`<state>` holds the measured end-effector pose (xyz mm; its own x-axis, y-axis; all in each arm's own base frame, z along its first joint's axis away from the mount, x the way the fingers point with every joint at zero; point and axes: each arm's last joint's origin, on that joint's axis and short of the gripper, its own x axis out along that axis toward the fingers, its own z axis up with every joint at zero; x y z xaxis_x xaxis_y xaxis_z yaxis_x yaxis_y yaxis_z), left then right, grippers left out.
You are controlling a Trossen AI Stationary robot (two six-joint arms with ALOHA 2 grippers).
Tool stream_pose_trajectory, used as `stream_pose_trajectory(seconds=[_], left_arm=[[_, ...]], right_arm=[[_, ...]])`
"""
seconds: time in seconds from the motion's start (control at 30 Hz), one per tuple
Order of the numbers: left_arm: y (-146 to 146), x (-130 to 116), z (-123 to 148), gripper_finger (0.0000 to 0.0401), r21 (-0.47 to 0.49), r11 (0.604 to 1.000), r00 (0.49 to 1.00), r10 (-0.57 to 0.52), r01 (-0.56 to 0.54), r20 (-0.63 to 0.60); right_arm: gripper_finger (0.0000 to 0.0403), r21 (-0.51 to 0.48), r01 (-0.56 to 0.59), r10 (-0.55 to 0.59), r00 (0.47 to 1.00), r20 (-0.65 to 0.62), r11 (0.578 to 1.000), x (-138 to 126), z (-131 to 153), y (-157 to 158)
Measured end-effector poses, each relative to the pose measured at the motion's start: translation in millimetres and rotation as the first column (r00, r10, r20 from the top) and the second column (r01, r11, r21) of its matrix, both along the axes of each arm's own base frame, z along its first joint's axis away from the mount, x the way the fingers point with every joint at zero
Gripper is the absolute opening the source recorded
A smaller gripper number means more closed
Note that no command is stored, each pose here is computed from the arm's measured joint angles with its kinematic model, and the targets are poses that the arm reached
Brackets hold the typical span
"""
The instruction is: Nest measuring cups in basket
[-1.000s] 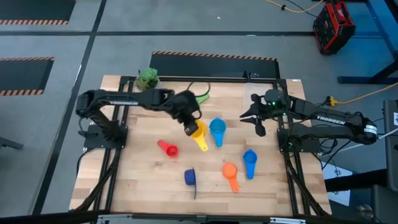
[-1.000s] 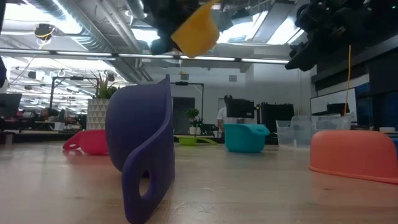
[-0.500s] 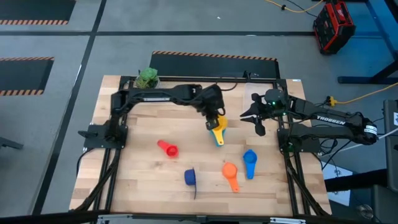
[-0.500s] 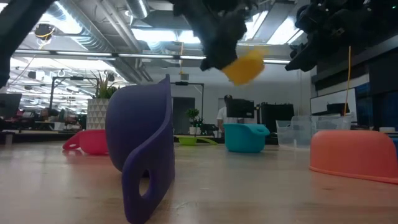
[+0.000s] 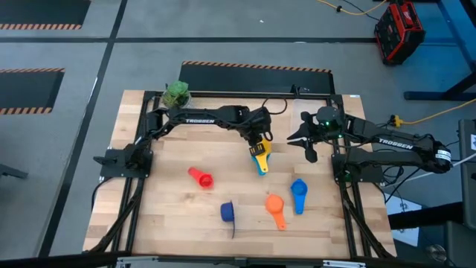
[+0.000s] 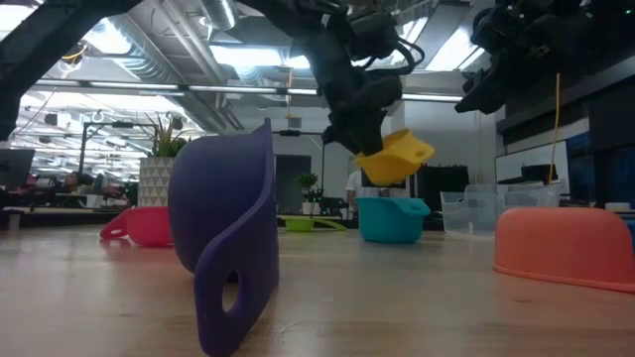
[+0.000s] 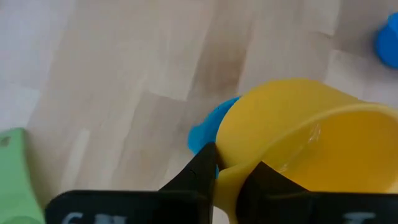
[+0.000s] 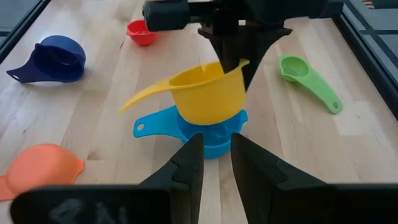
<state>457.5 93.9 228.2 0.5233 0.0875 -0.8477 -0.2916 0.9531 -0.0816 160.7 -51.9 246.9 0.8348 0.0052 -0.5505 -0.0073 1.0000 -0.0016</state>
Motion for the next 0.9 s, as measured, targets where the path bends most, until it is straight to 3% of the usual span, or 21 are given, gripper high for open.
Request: stream_pose_trajectory(seconds=[0.9], left_arm=[[-8,-4,-19,0.0032,0.042,0.999,0.998,0.014,-0.012,-0.066]], right_arm=[[0.0086,0.000,-0.001,0.001,1.000,0.000,1.000,0,0,0]])
